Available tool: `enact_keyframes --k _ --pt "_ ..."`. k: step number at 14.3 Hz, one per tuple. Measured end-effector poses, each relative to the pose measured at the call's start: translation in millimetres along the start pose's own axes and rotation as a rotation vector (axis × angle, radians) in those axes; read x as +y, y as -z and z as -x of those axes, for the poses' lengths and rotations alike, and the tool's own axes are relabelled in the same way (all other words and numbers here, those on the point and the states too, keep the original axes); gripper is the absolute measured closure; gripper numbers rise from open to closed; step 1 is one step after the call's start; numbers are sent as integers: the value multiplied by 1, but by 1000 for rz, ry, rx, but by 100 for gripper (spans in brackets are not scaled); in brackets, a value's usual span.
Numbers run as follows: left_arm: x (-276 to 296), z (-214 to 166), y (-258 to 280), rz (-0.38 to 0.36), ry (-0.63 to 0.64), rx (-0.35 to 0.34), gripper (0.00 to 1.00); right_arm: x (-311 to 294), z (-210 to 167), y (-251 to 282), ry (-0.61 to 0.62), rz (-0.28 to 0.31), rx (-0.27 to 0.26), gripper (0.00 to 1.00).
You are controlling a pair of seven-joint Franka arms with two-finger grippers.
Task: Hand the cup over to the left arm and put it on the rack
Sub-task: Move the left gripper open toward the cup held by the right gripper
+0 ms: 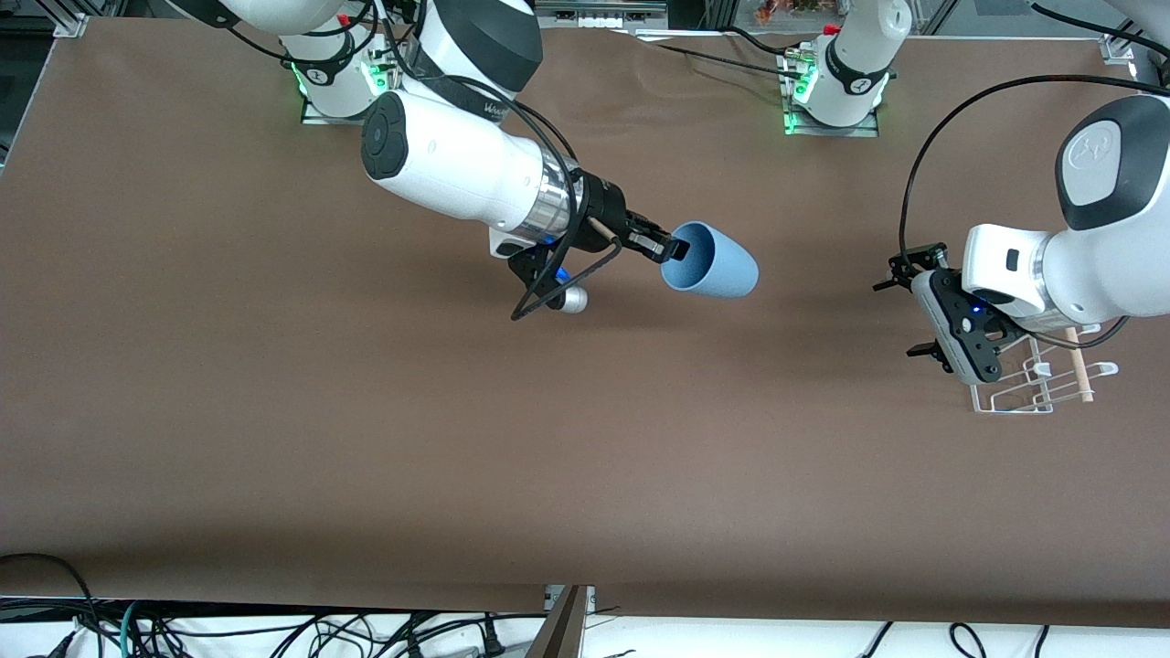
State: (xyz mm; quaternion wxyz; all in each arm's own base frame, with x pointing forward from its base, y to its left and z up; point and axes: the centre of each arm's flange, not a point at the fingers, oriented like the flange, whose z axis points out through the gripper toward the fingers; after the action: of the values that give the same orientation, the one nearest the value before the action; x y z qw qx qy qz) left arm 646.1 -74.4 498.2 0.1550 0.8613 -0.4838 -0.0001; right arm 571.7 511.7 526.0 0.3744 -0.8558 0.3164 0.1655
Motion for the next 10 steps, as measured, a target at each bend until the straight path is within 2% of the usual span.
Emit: enact_keyframes --k 6,10 --pt "-15 19 7 -6 -70 17 0 0 0 0 0 -2 1 95" --pt "-10 6 8 14 -80 96 0 -1 0 1 0 -7 2 95"
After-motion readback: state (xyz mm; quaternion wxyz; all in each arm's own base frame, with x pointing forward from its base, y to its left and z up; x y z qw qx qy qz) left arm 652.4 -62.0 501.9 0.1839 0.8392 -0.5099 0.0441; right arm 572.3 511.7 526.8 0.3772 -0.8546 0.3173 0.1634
